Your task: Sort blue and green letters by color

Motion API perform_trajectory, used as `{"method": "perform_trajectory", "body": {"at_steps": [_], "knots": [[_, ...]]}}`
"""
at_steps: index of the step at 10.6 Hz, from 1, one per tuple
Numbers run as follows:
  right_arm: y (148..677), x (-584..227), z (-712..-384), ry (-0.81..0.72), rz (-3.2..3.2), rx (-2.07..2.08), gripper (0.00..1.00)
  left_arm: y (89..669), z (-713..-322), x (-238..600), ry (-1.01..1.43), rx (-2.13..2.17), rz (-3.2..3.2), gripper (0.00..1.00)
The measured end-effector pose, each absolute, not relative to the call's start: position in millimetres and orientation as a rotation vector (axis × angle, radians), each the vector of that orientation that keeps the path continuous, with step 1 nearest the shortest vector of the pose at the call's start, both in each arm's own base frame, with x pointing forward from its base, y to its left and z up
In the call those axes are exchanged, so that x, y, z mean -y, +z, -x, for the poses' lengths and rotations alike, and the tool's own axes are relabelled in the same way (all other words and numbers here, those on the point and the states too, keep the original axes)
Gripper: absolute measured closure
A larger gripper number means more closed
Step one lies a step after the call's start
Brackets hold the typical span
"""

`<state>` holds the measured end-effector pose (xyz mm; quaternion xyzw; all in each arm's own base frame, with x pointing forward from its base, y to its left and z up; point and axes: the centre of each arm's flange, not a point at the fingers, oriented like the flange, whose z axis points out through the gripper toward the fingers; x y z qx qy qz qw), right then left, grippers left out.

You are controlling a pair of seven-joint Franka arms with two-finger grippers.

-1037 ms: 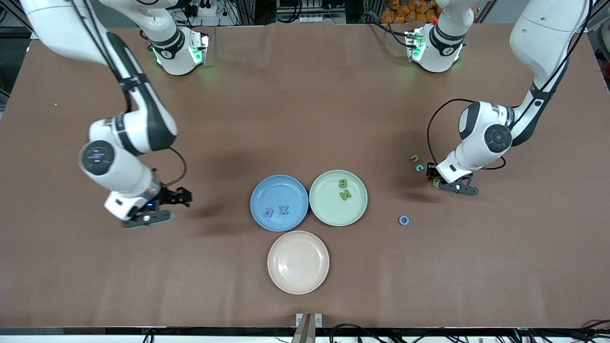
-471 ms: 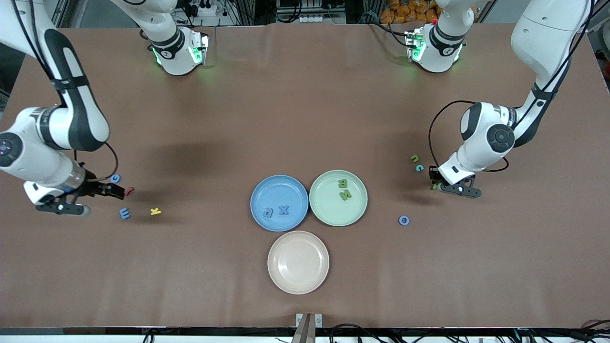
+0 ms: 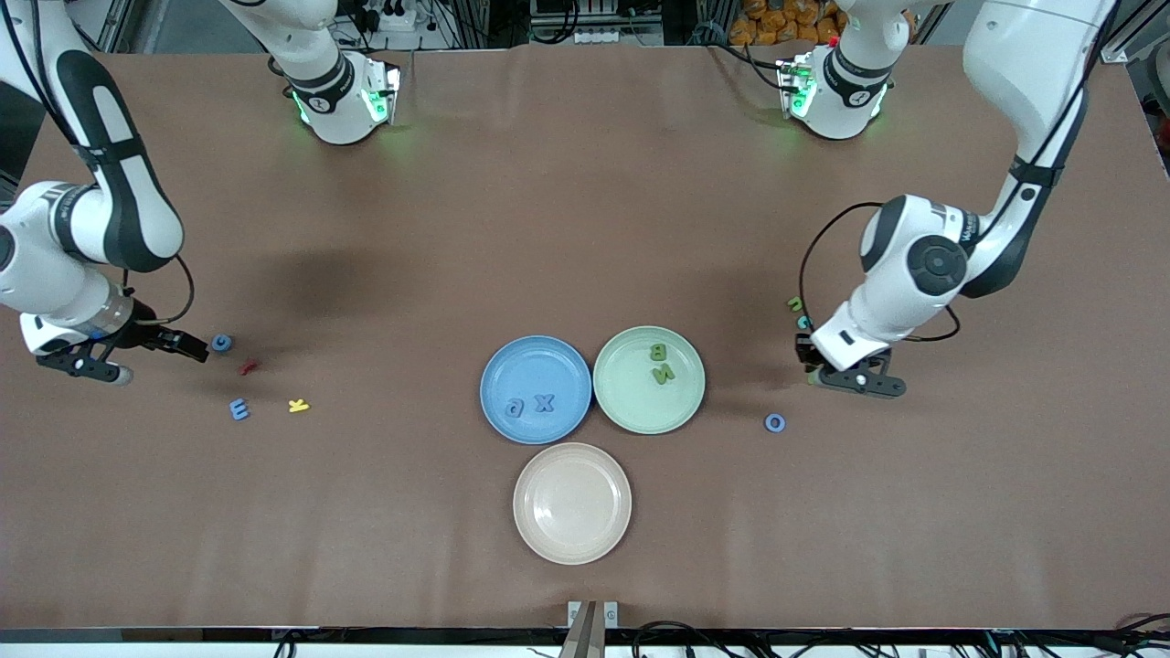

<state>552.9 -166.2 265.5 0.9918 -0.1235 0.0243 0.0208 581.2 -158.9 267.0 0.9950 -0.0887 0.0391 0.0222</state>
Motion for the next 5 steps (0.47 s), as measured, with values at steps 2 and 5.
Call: {"method": "perform_trajectory", "body": {"at_steps": [2,5], "knots": [[242,165,-533,0.093,-3.079,0.404,0.00,301,-584,222,0.128,0.236,-3.084,0.74],[219,170,-520,0.076,-3.087,0.435,0.00,312,-573,285,0.133,0.154,-3.048,0.74]]}}
